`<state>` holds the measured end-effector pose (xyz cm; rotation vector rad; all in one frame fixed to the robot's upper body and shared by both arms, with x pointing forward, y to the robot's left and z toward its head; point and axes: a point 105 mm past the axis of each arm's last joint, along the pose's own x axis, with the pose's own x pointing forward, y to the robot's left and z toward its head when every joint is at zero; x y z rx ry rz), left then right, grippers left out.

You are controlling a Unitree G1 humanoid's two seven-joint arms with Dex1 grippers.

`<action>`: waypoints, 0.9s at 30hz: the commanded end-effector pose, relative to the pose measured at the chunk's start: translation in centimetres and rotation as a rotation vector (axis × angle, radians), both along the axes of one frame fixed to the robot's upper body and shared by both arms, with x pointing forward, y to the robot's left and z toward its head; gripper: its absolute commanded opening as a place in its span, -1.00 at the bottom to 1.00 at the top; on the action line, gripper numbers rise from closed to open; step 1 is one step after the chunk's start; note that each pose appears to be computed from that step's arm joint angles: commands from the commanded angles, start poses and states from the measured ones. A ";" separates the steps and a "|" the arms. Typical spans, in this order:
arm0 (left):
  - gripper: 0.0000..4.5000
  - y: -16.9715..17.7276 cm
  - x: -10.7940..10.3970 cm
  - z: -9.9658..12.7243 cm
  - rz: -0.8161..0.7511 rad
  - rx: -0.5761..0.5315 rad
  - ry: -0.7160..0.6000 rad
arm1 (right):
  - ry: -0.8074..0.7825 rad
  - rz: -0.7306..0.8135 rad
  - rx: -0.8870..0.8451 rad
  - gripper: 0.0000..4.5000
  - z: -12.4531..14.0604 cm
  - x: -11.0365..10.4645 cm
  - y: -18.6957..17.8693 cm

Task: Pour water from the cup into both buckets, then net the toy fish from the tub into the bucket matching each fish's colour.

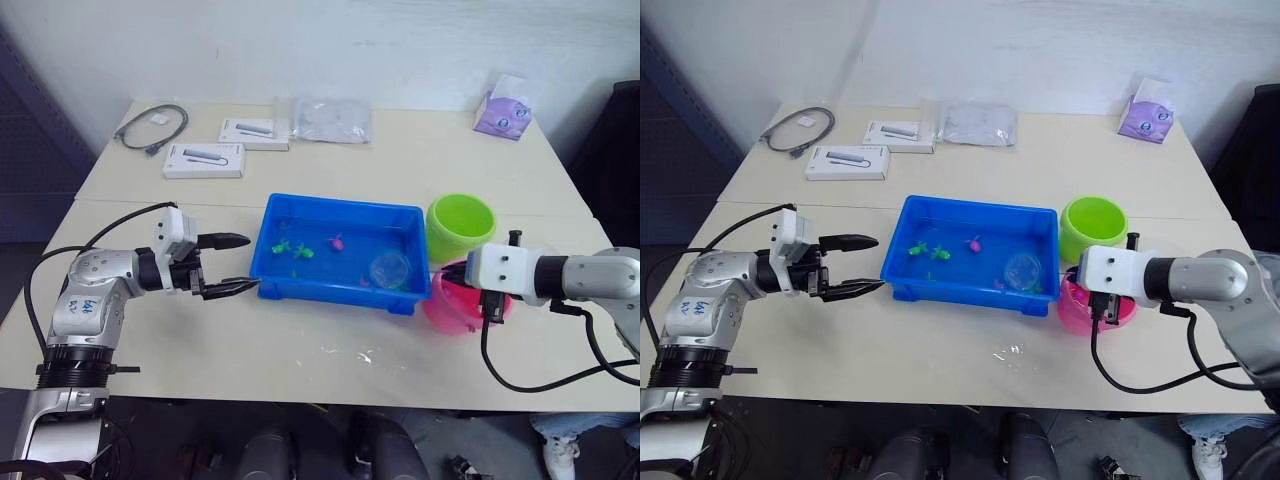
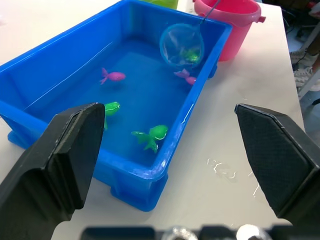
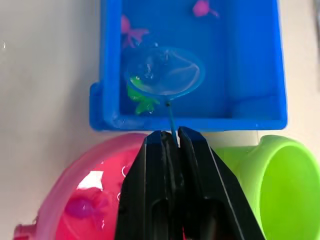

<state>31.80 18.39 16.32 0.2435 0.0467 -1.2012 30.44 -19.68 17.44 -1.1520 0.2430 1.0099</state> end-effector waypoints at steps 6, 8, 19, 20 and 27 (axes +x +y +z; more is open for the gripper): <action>0.99 -1.5 -0.2 0.5 -0.053 0.024 -0.040 | 0.020 0.114 -0.127 -1.00 1.4 1.2 1.7; 0.99 -1.7 -0.2 0.4 -0.065 0.031 -0.033 | 0.042 0.151 -0.143 -1.00 1.2 1.2 2.3; 0.99 -2.1 -0.2 0.7 -0.082 0.039 -0.024 | 0.115 0.209 -0.064 -1.00 1.5 1.9 4.5; 0.99 -2.0 -0.2 0.7 -0.080 0.041 -0.024 | 0.139 0.194 0.000 -1.00 1.6 1.9 4.9; 0.99 -1.6 -0.3 0.6 -0.062 0.042 -0.027 | 0.159 0.117 0.165 -1.00 1.9 2.1 5.1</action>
